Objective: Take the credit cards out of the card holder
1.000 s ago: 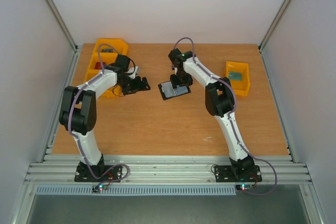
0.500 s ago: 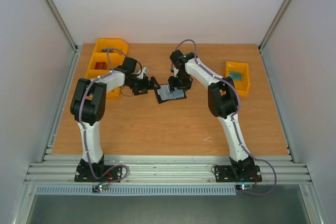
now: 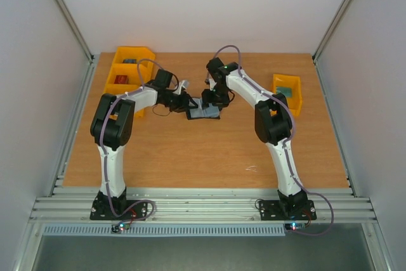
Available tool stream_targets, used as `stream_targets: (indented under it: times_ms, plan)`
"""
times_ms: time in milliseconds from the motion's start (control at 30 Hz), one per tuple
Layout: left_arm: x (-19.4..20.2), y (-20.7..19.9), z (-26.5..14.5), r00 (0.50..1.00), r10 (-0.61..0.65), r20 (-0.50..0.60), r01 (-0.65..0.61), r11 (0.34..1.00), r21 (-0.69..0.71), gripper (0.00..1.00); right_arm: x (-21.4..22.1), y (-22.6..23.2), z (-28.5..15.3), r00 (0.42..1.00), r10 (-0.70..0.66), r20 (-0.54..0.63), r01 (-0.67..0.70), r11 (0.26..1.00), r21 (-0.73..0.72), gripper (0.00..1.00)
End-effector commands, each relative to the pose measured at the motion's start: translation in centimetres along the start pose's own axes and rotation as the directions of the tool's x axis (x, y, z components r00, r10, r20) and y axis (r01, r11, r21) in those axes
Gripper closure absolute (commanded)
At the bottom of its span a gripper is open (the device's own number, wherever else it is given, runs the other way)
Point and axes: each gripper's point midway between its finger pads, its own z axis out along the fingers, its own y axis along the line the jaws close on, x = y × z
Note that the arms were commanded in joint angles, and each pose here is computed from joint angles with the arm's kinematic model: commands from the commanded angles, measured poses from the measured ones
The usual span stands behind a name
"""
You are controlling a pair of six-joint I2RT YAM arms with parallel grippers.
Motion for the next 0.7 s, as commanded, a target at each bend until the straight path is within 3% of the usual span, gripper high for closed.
stream_targets:
  times_ms: [0,33,200,300,400,467,667]
  plan:
    - [-1.0,-1.9,-0.1,0.998,0.049,0.026,-0.051,0.995,0.082,0.92,-0.5,2.1,-2.6,0.998,-0.023,0.059,0.027,0.998,-0.064,0.71]
    - [-1.1,-2.1,-0.3,0.998,0.054,0.031,-0.057,0.995,0.076,0.99,-0.4,2.1,-2.9,0.997,-0.031,0.064,0.035,0.997,-0.062,0.67]
    - [-2.5,-4.8,-3.7,0.973,0.223,0.06,-0.223,0.975,-0.011,1.0,-0.2,1.4,-7.0,0.985,-0.078,0.156,0.094,0.991,-0.099,0.43]
    - [-3.3,-7.4,-6.9,0.897,0.439,0.043,-0.435,0.896,-0.085,1.0,0.0,1.8,-11.7,0.952,-0.124,0.278,0.179,0.967,-0.179,0.34]
    - [-3.1,-10.1,-10.2,0.79,0.613,-0.008,-0.609,0.784,-0.121,1.0,1.2,3.1,-17.5,0.889,-0.175,0.423,0.306,0.915,-0.265,0.25]
    - [-2.4,-12.2,-12.3,0.719,0.694,-0.03,-0.693,0.713,-0.11,1.0,2.0,3.7,-20.7,0.846,-0.193,0.496,0.374,0.879,-0.296,0.19]
    - [0.1,-19.2,-18.4,0.598,0.801,-0.026,-0.801,0.598,-0.022,1.0,3.9,6.2,-27.7,0.706,-0.252,0.661,0.536,0.801,-0.267,0.14]
